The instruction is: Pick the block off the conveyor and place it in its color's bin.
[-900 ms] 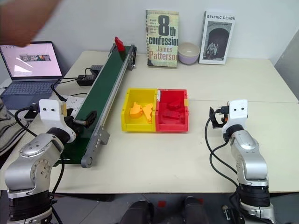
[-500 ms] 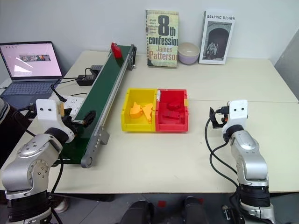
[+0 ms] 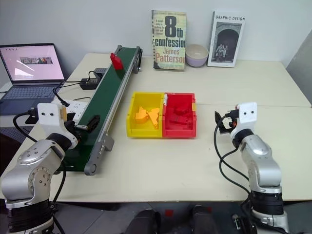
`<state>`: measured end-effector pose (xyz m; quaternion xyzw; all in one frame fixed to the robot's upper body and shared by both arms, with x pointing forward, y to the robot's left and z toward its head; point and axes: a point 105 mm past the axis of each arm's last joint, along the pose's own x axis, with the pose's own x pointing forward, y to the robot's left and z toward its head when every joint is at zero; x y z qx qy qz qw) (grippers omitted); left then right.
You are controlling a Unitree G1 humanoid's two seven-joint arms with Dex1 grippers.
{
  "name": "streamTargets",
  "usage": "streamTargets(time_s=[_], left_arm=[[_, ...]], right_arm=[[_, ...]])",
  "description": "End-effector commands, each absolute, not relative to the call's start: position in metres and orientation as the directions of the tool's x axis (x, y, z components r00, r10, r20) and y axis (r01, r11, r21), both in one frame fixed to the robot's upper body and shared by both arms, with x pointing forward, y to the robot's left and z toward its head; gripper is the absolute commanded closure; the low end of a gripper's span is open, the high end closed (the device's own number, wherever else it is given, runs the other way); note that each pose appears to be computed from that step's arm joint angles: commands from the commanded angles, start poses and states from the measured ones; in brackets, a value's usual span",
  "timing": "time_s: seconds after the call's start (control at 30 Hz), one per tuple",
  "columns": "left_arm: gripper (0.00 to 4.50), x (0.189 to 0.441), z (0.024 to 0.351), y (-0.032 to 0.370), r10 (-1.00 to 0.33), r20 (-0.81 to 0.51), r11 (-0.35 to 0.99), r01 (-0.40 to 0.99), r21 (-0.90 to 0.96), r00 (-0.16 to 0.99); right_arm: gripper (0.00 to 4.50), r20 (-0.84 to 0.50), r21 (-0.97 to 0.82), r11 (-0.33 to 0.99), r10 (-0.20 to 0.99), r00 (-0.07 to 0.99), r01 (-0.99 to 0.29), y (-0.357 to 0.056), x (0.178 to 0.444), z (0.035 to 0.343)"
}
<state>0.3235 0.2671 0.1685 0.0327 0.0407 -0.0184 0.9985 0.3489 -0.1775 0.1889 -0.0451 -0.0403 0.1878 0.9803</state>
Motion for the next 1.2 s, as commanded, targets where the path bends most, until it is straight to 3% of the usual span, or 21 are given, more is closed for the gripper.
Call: streamTargets(time_s=[0.03,0.2,0.3,0.37,1.2], left_arm=[[0.03,0.324,0.181,0.263,-0.051,-0.035,0.996,0.053,0.074,0.998],[0.03,0.327,0.181,0.264,-0.049,-0.034,0.996,0.051,0.077,0.998],[0.03,0.332,0.181,0.261,-0.065,-0.035,0.995,0.067,0.080,0.997],[0.03,0.333,0.181,0.259,-0.074,-0.032,0.994,0.076,0.077,0.997],[0.03,0.335,0.191,0.262,-0.044,0.026,0.998,0.043,0.055,0.999]], right_arm=[[0.00,0.103,-0.137,0.805,0.591,0.800,-0.577,-0.152,0.331,0.217],[0.00,0.034,-0.118,0.623,0.781,0.624,-0.774,-0.125,0.309,0.215],[0.00,0.000,-0.057,0.346,0.938,0.347,-0.936,-0.090,0.278,0.222],[0.00,0.000,-0.035,0.283,0.959,0.283,-0.958,-0.085,0.271,0.225],[0.00,0.080,-0.072,0.230,0.971,0.225,-0.970,-0.069,0.263,0.244]])
